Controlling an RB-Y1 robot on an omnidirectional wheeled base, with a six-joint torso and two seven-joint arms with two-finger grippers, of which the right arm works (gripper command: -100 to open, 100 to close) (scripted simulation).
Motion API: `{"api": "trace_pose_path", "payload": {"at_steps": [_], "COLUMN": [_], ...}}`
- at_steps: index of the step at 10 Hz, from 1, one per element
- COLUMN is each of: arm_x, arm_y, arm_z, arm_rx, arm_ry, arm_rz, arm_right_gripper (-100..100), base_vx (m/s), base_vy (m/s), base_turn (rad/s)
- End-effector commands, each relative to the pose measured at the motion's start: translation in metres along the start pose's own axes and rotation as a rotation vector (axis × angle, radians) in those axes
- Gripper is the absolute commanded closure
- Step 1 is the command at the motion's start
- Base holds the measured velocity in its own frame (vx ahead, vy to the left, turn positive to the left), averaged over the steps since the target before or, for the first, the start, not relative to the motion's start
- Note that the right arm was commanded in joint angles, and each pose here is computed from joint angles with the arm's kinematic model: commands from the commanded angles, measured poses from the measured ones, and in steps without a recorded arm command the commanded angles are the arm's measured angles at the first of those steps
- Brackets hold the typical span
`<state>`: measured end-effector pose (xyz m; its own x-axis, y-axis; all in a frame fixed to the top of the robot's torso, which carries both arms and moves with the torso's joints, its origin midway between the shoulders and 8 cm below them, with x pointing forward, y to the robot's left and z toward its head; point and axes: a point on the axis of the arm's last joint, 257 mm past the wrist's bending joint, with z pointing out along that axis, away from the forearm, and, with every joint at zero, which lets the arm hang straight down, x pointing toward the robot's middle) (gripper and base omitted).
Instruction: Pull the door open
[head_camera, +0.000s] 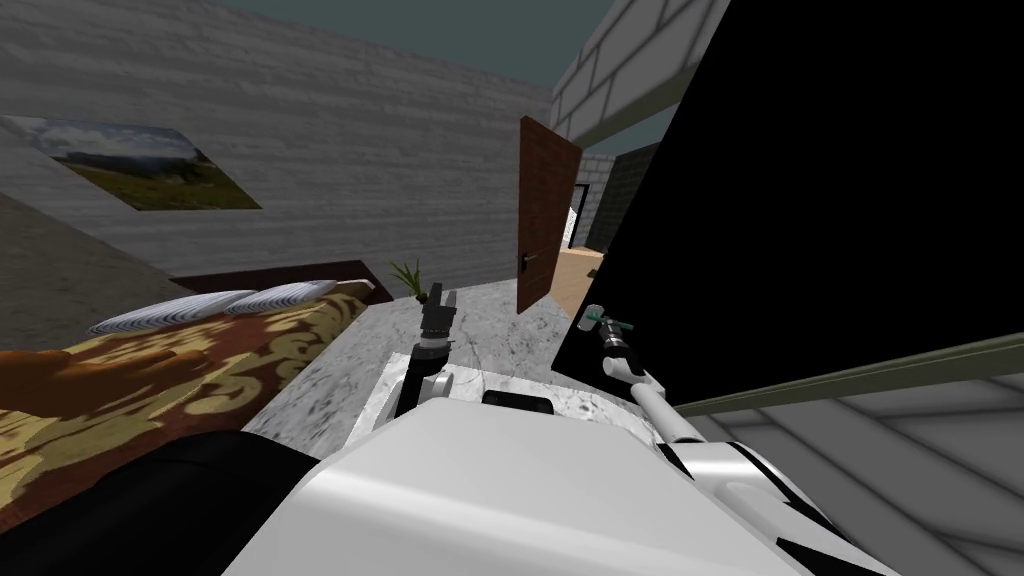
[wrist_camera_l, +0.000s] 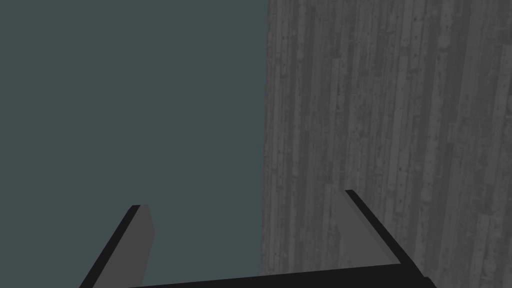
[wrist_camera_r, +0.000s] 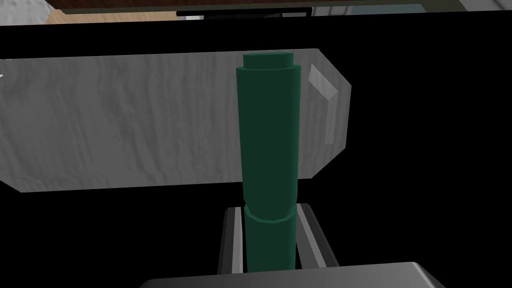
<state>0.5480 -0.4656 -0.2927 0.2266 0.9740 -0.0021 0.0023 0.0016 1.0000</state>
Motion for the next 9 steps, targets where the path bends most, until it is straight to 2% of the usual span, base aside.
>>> {"api": "trace_pose_path", "payload": {"at_steps": [1,4,6,7,9], "arm_x": [0.005,0.01,0.013,0.019,0.024], "arm_y": [0.0,0.0,-0.001,0.0,0.002], "arm_z": [-0.0012,-0.0037,-0.0041,-0.0116,-0.0186], "arm_rx": [-0.002,-0.002,0.0,-0.004,-0.01], "arm_ry": [0.018,0.043,0.048,0.088,0.124], "arm_rz": [0.001,0.002,0.002,-0.003,-0.007], "arm_right_gripper": [100,100,100,100,100], "base_vx": [-0.193,-0.19,-0.11,-0.077,-0.101], "base_vy": [-0.071,-0.059,-0.039,-0.004,-0.012], "base_turn": [0.116,0.088,0.047,-0.024,-0.041]}}
